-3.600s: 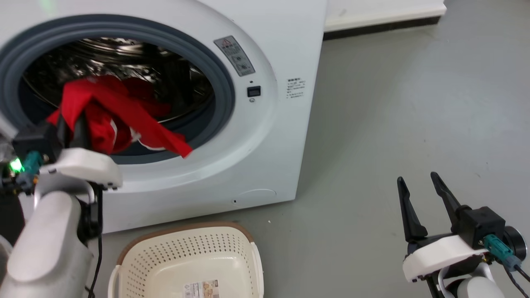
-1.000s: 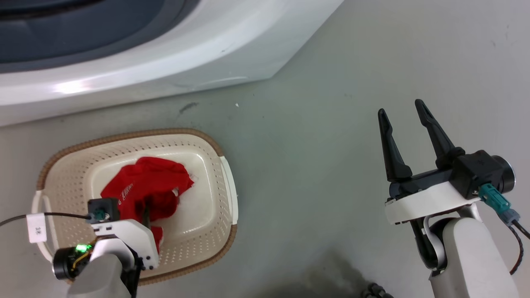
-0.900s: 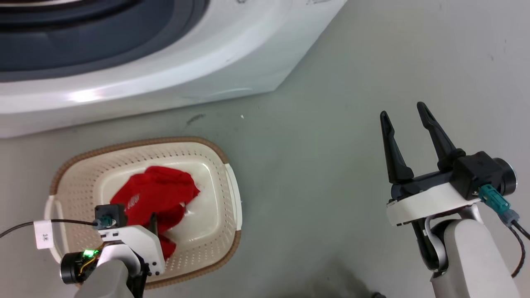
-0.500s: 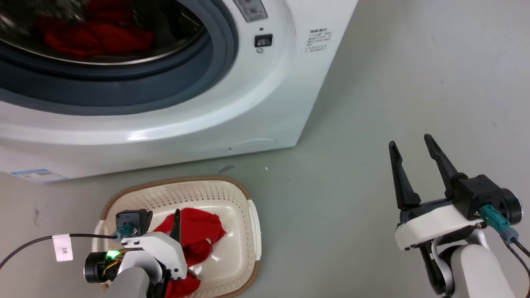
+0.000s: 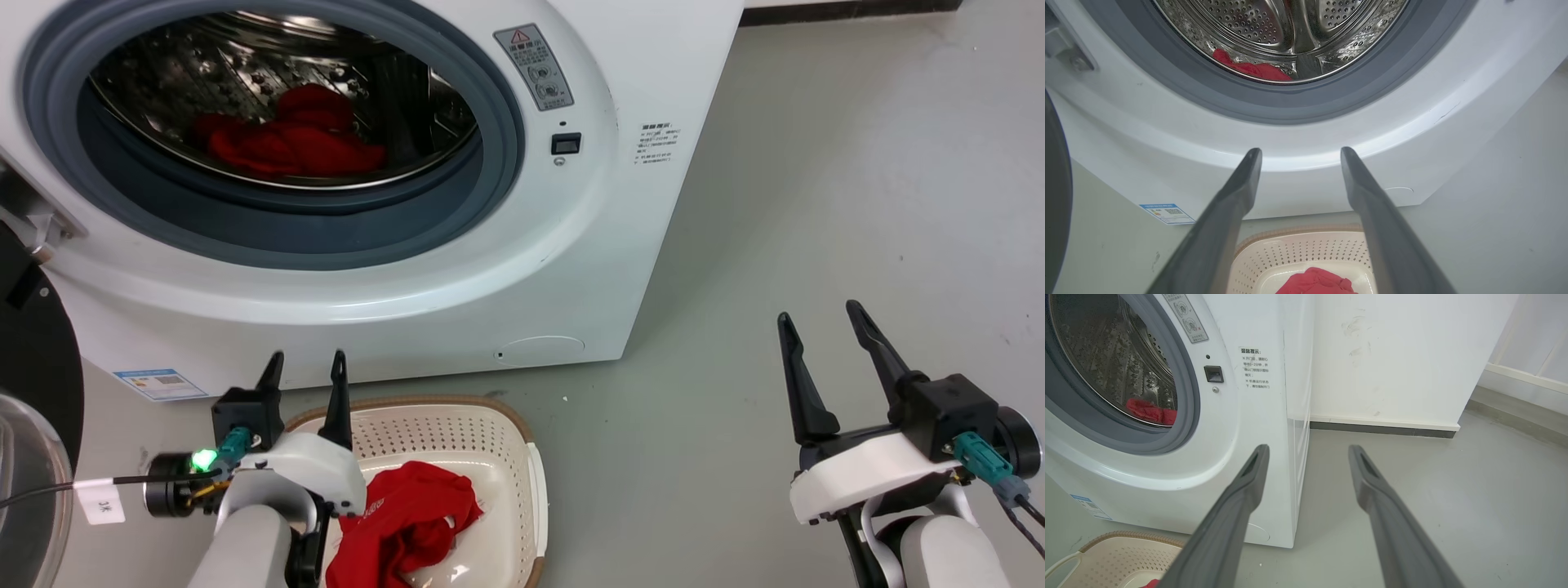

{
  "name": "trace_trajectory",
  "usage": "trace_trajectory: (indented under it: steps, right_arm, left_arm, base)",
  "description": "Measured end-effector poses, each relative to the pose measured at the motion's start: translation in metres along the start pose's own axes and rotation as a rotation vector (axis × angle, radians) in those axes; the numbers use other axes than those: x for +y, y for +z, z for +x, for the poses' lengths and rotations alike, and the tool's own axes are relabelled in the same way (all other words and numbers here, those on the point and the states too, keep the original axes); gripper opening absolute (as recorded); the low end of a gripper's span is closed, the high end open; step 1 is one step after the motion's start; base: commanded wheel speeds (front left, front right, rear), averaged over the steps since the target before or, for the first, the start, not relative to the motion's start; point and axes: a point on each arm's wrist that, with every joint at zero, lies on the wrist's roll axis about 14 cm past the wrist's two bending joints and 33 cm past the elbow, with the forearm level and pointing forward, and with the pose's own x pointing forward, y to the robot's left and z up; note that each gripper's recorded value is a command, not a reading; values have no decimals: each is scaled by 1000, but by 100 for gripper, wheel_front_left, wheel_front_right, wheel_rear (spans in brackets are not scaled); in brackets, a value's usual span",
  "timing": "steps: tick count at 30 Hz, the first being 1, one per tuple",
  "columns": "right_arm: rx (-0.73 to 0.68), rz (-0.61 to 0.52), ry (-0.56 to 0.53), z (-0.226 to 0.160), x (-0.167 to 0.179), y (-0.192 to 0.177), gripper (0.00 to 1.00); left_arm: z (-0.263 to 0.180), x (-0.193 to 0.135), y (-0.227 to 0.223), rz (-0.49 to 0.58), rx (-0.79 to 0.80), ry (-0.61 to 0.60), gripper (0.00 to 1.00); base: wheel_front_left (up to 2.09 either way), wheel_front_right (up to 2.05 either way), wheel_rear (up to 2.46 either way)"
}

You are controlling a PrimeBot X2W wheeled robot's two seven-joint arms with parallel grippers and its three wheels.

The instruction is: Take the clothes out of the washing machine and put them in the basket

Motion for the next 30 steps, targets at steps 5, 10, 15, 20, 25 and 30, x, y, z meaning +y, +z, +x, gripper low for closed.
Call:
trace_trajectory:
  steps: [5,10,15,20,25,30]
  right_arm:
    - [-20,2,1,-3,1,7,100]
    - [-21,3,-1,-5,0,9,100]
    - [-11,7,-13,-8,-3,6,100]
    - [14,18,-36,-7,-11,-4,100]
    - [29,27,-63,-3,-20,-14,100]
    - [66,40,-88,-1,-28,-32,100]
  left_arm:
    - [0,3,34,39,-102,0,100]
    - [11,5,57,99,-153,-24,100]
    - [37,-1,76,186,-158,-85,100]
    - [69,-6,82,265,-122,-129,100]
    - [103,-1,80,323,-70,-139,100]
    - [140,6,73,379,-10,-137,100]
  base:
    - [0,0,0]
    - [0,0,0]
    - [0,0,0]
    - [0,0,0]
    - [0,0,0]
    - [0,0,0]
